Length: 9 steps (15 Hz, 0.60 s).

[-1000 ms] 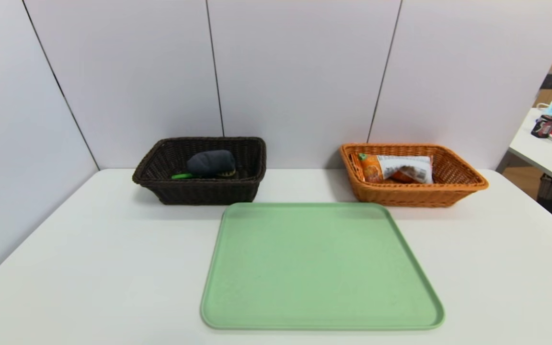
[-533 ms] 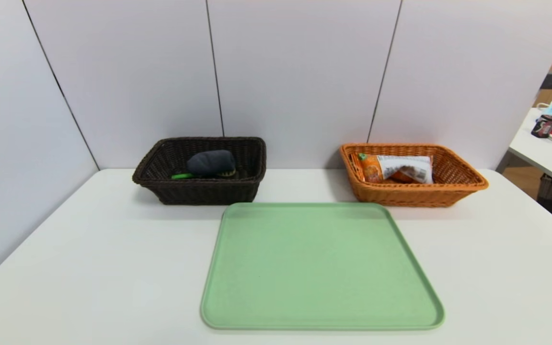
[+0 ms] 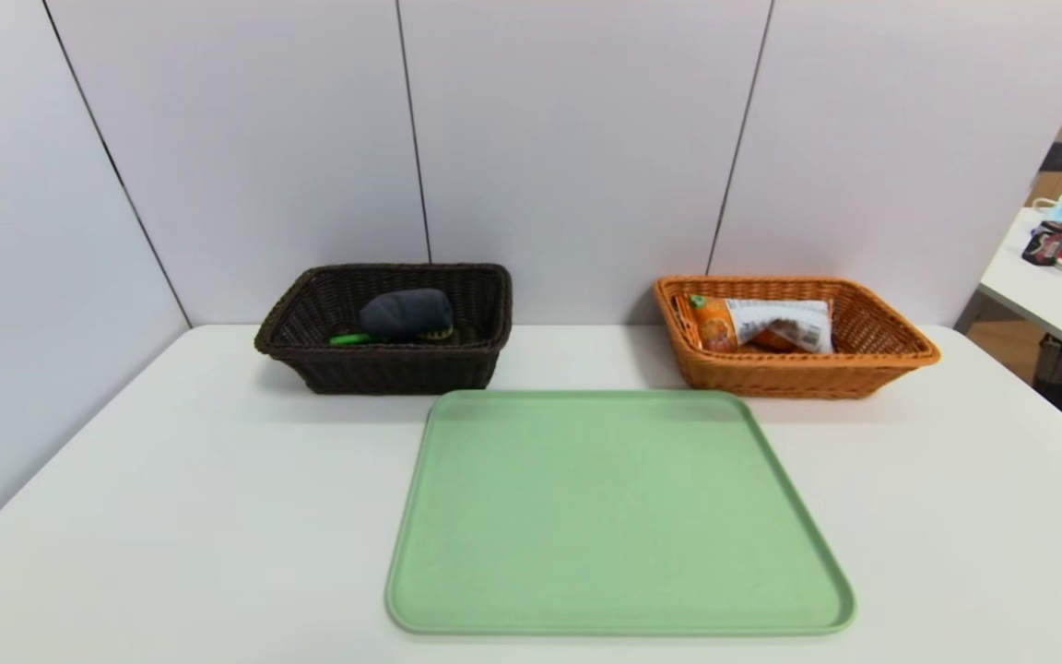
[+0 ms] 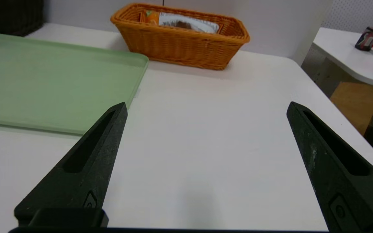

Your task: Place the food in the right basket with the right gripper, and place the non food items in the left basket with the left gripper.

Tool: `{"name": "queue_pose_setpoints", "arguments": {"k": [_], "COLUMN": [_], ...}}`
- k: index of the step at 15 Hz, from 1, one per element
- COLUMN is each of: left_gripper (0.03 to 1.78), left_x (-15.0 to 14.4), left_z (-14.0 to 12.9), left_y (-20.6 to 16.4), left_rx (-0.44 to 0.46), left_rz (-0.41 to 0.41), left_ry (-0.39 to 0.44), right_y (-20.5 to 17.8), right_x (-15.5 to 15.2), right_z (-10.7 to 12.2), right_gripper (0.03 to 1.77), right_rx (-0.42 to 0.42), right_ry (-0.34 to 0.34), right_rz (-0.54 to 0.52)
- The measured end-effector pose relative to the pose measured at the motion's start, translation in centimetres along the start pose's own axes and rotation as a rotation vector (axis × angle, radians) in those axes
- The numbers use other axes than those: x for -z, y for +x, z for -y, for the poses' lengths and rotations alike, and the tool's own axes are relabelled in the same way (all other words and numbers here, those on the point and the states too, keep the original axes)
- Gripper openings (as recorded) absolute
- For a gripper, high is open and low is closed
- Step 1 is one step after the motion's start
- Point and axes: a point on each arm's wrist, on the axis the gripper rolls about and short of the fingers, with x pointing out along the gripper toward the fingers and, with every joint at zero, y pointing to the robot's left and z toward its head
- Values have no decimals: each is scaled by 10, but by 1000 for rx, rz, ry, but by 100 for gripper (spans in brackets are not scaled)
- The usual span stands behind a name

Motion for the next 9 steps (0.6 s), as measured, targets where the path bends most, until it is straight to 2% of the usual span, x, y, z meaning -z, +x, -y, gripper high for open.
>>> {"name": "queue_pose_setpoints", "arguments": {"k": [4,9], "left_gripper": [169,169], "left_x": [0,1], "left_z": [0,0], "left_y": [0,0], "left_rx": [-4,-3], "left_rz": [-2,-2], "left_ry": [-16,-36], "right_y": [3,3], "right_x": [16,18], "right_z": [-2,-3], "right_gripper": [170,170], "right_rx": [-14,-37], "right_ry": [17,44], "right_rz": [-66,-91]}}
